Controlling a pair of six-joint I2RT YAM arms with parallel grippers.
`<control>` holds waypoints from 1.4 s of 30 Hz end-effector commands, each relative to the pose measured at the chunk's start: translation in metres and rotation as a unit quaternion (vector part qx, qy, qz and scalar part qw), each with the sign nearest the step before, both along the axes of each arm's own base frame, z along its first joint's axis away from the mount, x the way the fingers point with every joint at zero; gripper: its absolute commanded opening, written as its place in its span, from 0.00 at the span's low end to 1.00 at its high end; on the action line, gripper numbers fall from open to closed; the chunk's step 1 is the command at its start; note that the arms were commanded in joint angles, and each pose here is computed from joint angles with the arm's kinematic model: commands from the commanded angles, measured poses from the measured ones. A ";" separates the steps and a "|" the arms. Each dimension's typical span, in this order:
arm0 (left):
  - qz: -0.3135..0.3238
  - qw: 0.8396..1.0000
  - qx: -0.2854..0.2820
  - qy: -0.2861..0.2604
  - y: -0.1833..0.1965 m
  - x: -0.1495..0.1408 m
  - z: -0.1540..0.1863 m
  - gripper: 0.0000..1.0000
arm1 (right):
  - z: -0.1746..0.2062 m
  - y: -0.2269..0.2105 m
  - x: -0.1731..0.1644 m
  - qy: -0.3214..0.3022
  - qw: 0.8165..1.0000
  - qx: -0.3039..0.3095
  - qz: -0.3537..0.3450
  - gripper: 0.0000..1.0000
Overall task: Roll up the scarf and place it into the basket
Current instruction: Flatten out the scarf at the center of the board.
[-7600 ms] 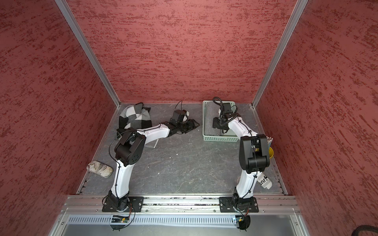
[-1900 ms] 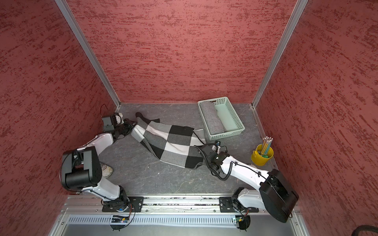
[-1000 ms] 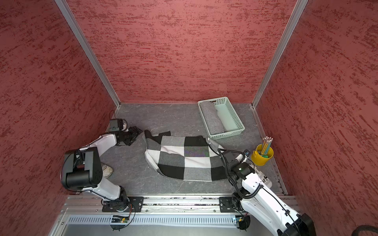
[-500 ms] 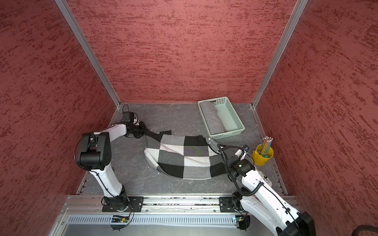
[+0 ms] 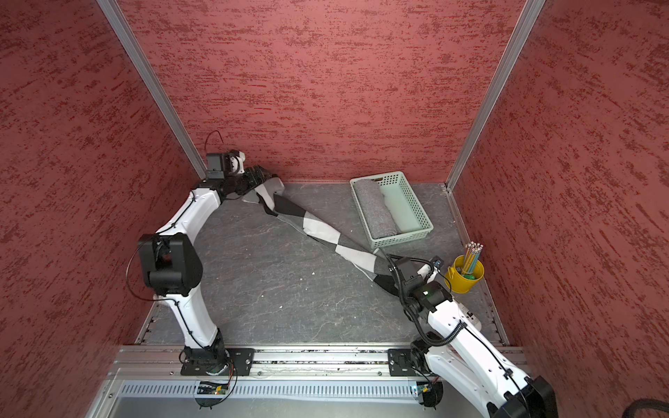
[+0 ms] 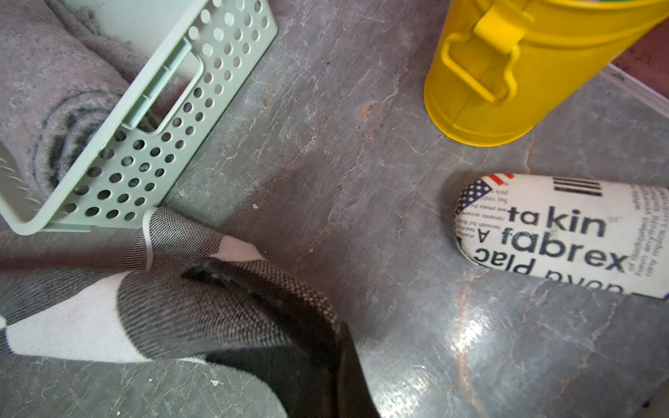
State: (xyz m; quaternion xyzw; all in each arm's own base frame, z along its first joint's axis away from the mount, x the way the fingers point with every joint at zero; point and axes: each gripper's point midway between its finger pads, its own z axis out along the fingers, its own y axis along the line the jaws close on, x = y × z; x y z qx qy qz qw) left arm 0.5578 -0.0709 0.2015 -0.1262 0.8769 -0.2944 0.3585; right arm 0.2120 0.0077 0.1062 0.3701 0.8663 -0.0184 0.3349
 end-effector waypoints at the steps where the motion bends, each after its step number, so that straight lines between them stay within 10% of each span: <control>1: -0.005 0.996 0.012 0.093 0.004 -0.024 -0.065 0.86 | 0.004 -0.003 0.002 -0.009 1.000 0.000 -0.009 0.00; 9: 0.118 0.985 0.028 0.123 0.101 -0.041 -0.084 0.82 | 0.012 -0.001 0.007 -0.004 1.000 -0.007 -0.005 0.00; 16: 0.194 0.973 -0.026 0.124 0.173 0.008 -0.099 0.52 | 0.020 -0.004 0.004 -0.003 1.000 -0.011 -0.009 0.00; 28: 0.179 0.974 -0.088 0.111 0.189 0.090 -0.132 0.52 | 0.030 -0.006 0.007 0.000 1.000 -0.016 -0.024 0.00; 42: 0.181 0.965 -0.130 0.136 0.170 0.103 -0.188 0.55 | 0.035 -0.004 0.014 -0.001 1.000 -0.019 -0.025 0.00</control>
